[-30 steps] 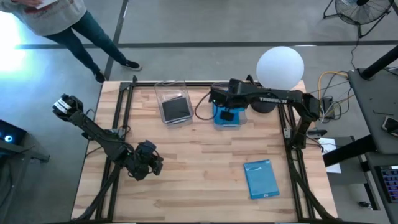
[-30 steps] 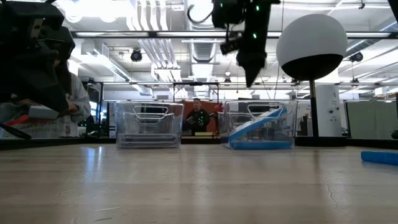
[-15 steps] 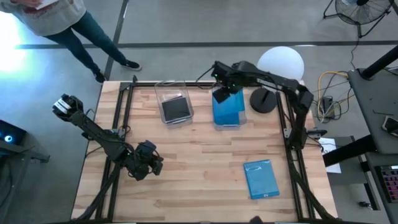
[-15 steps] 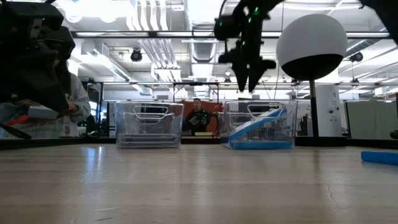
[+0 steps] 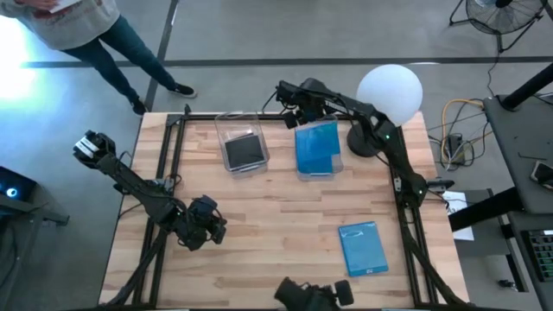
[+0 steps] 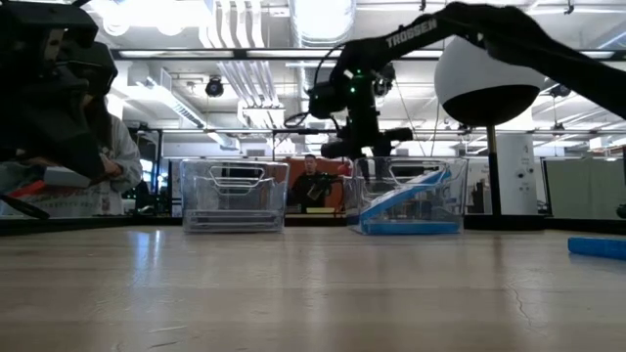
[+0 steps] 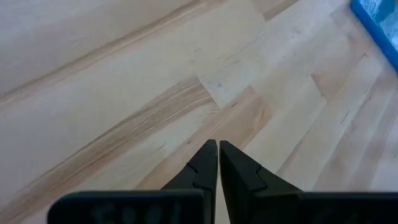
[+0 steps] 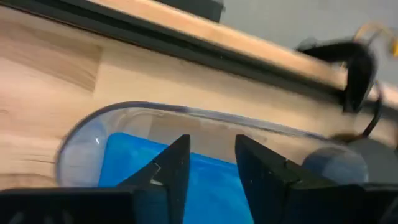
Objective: Pick & place jewel cases by type
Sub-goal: Put the left blue CD case into the right transparent bin
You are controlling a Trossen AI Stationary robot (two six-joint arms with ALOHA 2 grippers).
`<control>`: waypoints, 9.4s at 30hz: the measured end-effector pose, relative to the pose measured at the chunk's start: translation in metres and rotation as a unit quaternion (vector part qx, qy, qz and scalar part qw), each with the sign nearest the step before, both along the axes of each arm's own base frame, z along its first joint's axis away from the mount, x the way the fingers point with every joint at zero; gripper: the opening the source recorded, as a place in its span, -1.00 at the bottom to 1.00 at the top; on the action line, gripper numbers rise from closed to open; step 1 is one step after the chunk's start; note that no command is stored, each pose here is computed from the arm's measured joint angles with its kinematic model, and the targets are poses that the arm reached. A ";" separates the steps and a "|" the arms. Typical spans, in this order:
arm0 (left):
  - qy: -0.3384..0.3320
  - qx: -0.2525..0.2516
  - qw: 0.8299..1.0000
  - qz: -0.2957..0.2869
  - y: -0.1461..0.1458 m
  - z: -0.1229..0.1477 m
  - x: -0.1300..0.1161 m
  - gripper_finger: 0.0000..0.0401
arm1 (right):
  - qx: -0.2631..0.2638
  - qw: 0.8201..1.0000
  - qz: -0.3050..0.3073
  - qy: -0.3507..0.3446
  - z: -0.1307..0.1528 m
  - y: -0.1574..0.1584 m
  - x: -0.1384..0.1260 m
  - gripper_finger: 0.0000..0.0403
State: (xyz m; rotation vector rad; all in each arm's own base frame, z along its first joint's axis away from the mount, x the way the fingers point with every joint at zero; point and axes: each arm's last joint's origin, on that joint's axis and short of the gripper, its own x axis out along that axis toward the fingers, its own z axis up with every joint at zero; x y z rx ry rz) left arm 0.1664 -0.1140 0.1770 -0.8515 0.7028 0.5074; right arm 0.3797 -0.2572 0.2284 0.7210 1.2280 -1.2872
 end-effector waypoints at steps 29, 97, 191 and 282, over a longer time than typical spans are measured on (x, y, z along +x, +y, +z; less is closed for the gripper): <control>-0.003 0.037 0.999 -0.017 0.001 0.000 0.000 -1.00 | 0.239 0.970 0.040 -0.032 -0.018 0.016 -0.001 -0.54; 0.015 0.062 0.998 -0.024 0.004 -0.001 -0.002 -1.00 | 0.358 0.921 0.132 -0.078 -0.025 0.026 -0.015 0.00; 0.021 0.095 0.995 -0.033 0.018 0.008 -0.019 -1.00 | 0.074 0.986 -0.128 -0.077 -0.024 0.273 -0.038 -0.02; 0.020 0.055 0.997 -0.050 0.024 0.021 -0.029 -1.00 | -0.070 0.878 -0.336 -0.334 -0.041 0.175 -0.033 -0.01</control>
